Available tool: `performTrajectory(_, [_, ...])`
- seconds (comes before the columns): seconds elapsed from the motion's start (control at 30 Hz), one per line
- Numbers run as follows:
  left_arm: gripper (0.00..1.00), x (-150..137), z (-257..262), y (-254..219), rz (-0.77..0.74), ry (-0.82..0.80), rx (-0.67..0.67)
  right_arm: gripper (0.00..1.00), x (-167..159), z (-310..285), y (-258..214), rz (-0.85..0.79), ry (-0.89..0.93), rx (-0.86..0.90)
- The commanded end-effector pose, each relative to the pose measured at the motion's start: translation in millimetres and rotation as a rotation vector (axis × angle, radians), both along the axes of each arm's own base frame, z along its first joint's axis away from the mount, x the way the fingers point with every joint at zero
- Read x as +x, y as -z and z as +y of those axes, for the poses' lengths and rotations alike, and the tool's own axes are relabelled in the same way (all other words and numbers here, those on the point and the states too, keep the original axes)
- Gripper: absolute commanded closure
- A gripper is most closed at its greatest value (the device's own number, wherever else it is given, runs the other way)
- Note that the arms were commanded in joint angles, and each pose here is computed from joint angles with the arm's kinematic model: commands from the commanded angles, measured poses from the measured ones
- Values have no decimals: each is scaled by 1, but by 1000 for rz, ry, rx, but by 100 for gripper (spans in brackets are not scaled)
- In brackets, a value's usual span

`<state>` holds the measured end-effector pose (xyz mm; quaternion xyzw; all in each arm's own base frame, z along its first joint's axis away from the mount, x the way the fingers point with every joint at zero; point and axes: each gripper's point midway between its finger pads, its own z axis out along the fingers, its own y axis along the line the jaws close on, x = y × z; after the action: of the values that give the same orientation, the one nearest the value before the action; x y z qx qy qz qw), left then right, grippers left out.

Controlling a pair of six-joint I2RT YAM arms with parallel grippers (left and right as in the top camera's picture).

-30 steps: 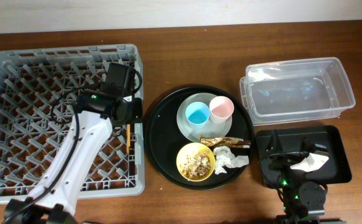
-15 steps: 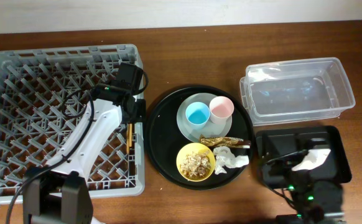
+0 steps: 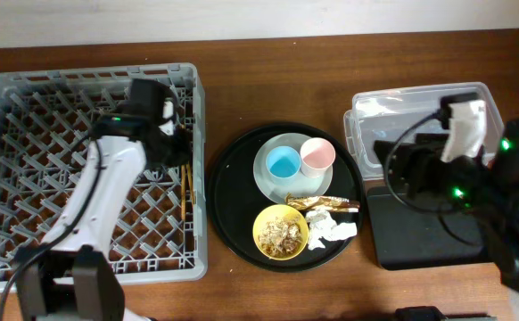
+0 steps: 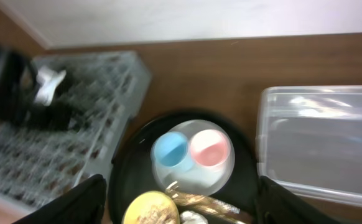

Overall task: Sort waste into correct bins and load items into the dishwasher rack
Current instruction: 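Reach the right gripper to the plate and grasp the blue cup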

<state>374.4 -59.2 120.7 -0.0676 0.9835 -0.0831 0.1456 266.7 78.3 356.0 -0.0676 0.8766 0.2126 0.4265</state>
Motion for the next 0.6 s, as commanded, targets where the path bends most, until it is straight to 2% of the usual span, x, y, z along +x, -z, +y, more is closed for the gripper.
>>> performTrajectory(0.0, [55, 1, -16, -74, -151, 37, -234, 29, 9, 36, 38, 140, -170, -48])
performTrajectory(0.07, [25, -4, -12, -87, -182, 30, -233, 31, 17, 60, 67, 213, -237, -139])
performTrajectory(0.1, [18, -8, -10, -95, -198, 26, -233, 31, 20, 73, 82, 241, -269, -191])
performTrajectory(0.2, [17, -20, -6, -104, -201, 15, -228, 32, 28, 103, 122, 296, -317, -349])
performTrajectory(0.33, [18, -30, 3, -101, -172, 0, -178, 35, 40, 137, 168, 344, -375, -457])
performTrajectory(0.43, [20, -35, 7, -97, -150, -8, -149, 41, 53, 151, 203, 389, -392, -487])
performTrajectory(0.57, [20, -37, 9, -95, -142, -9, -142, 43, 68, 156, 237, 425, -381, -522])
